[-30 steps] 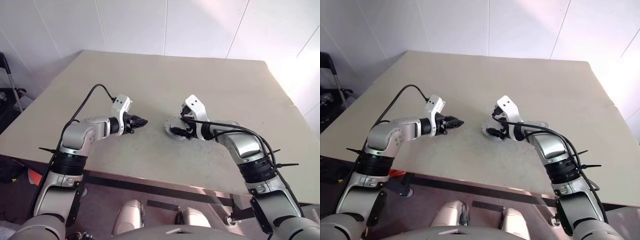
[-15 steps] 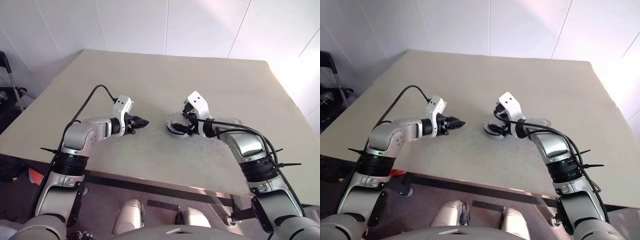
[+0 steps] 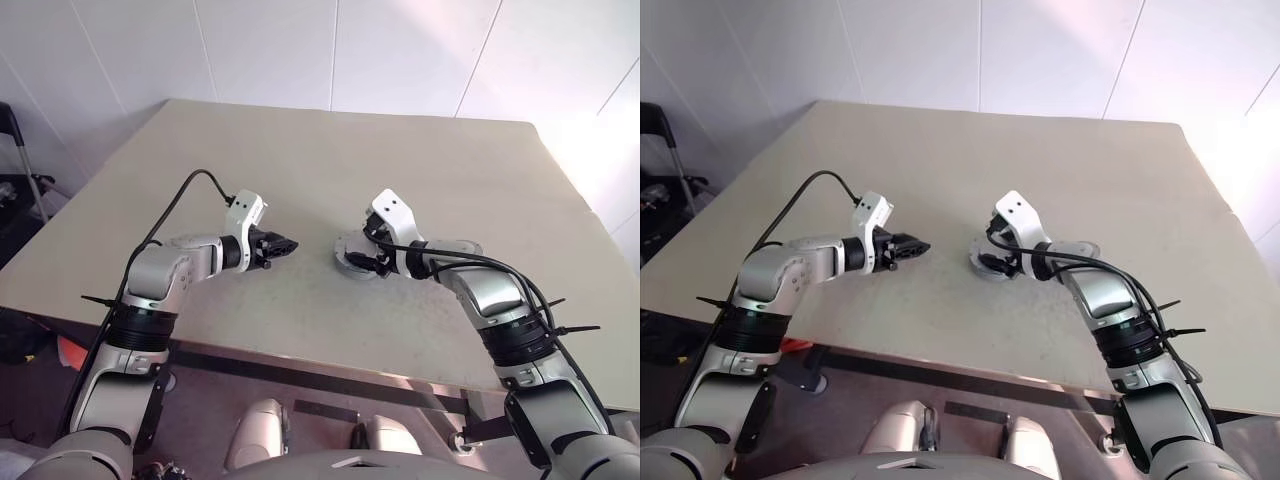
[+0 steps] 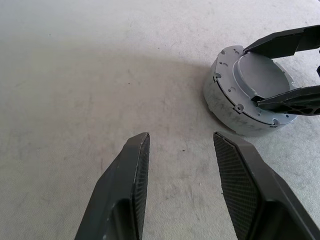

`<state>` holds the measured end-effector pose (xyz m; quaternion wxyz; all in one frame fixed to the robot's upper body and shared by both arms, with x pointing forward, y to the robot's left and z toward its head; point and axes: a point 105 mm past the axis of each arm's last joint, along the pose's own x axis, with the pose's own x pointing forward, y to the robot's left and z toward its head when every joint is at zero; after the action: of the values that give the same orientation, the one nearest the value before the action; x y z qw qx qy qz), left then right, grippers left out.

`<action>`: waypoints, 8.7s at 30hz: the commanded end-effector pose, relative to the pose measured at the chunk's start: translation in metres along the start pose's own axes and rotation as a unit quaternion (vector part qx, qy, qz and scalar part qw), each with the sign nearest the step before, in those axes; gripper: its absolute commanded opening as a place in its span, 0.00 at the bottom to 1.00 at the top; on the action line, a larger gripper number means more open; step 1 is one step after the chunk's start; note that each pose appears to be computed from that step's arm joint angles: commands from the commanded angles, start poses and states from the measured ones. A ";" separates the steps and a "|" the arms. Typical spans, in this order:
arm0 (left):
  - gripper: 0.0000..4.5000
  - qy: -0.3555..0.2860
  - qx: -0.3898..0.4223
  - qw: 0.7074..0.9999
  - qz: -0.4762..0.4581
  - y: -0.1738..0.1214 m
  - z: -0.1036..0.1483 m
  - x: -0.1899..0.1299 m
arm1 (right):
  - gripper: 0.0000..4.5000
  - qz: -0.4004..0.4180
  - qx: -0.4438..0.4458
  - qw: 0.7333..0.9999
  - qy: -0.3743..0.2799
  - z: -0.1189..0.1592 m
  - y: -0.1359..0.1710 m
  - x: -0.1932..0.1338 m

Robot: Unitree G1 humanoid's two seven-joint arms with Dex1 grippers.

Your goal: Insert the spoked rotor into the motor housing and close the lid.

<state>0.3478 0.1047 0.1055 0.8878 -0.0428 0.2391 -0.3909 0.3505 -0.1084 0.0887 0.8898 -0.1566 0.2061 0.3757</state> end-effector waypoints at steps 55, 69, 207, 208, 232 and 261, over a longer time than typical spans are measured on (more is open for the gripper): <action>0.00 0.077 -0.212 0.971 -0.075 -0.030 -0.017 0.105 | 1.00 -0.031 0.016 0.999 0.009 0.007 -0.020 -0.008; 0.00 0.064 -0.201 0.968 -0.138 -0.051 -0.007 0.106 | 1.00 -0.018 0.119 0.990 -0.068 0.041 -0.036 -0.057; 0.49 -0.253 -0.451 0.816 -0.259 -0.003 0.080 0.033 | 0.62 0.108 0.535 0.806 -0.227 0.131 -0.031 -0.001; 0.49 -0.252 -0.451 0.816 -0.259 -0.003 0.080 0.033 | 0.68 0.095 0.533 0.809 -0.227 0.129 -0.033 0.000; 0.49 -0.312 -0.465 0.826 0.070 0.115 0.016 -0.019 | 0.98 -0.037 0.470 0.854 -0.218 0.106 -0.059 0.015; 0.83 -0.304 0.081 0.941 0.122 0.081 0.099 -0.062 | 0.99 -0.120 0.024 0.975 -0.183 0.085 -0.068 -0.011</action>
<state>0.4186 0.2223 0.1699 0.9723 -0.1128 -0.0388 -0.2011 0.4201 -0.1242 0.1553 0.9638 -0.0496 0.0697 0.2527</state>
